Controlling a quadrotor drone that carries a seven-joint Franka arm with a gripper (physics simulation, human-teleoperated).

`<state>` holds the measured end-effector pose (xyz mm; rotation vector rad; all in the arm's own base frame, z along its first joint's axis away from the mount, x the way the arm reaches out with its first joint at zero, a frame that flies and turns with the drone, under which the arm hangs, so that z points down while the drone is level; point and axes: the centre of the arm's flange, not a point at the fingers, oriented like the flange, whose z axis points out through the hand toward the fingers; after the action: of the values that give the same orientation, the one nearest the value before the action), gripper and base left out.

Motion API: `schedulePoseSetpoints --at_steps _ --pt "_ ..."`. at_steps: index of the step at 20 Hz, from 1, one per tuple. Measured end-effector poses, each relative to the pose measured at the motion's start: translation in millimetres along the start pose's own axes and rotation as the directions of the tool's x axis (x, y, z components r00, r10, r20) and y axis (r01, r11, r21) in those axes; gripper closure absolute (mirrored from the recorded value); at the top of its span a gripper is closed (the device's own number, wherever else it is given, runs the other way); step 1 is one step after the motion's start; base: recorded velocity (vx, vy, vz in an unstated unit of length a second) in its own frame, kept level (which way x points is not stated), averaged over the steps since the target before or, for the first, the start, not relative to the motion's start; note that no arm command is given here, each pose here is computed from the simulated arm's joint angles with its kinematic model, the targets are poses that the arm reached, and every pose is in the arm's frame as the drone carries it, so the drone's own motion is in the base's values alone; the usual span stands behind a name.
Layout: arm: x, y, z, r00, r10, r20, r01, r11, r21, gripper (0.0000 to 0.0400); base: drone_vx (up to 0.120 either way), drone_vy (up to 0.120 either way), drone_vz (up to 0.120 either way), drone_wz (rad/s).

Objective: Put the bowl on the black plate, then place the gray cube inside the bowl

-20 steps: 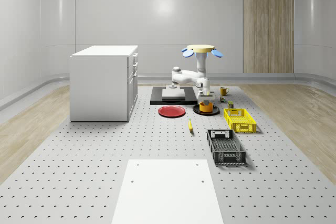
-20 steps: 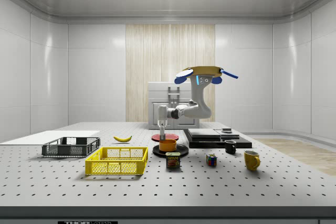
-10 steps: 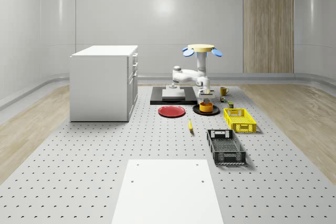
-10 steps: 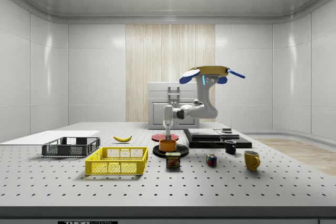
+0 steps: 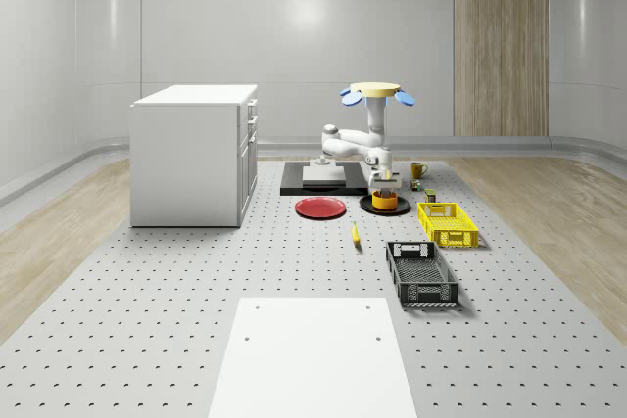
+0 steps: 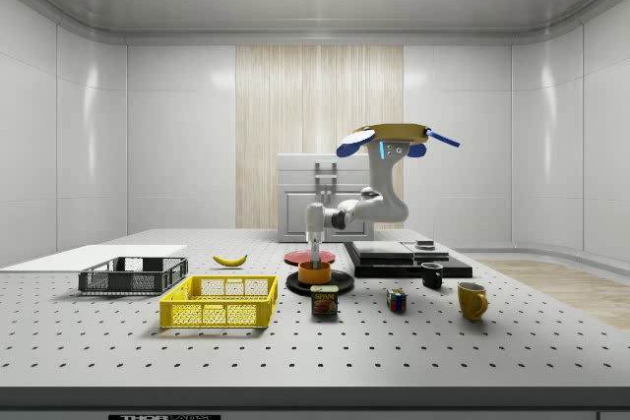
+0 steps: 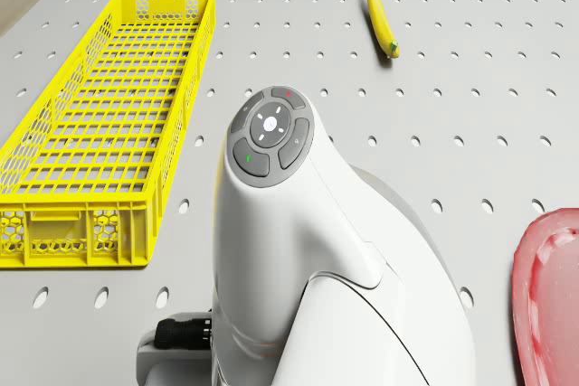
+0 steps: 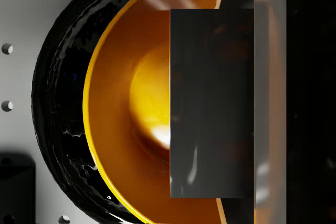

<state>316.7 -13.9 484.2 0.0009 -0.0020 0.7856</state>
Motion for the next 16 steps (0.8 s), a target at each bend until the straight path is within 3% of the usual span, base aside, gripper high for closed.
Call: schedulePoseSetpoints --at_steps 8,11,16 --pt "0.1 0.0 27.0 1.0 0.0 0.0 0.0 1.0 0.0 0.015 0.0 0.0 0.0 0.0" --pt "0.1 0.0 31.3 1.0 0.0 0.0 0.0 1.0 0.0 0.0071 0.0 0.0 0.0 0.0" --pt "0.1 0.0 19.6 1.0 0.0 0.0 0.0 1.0 0.0 0.002 0.0 0.0 0.0 0.0"
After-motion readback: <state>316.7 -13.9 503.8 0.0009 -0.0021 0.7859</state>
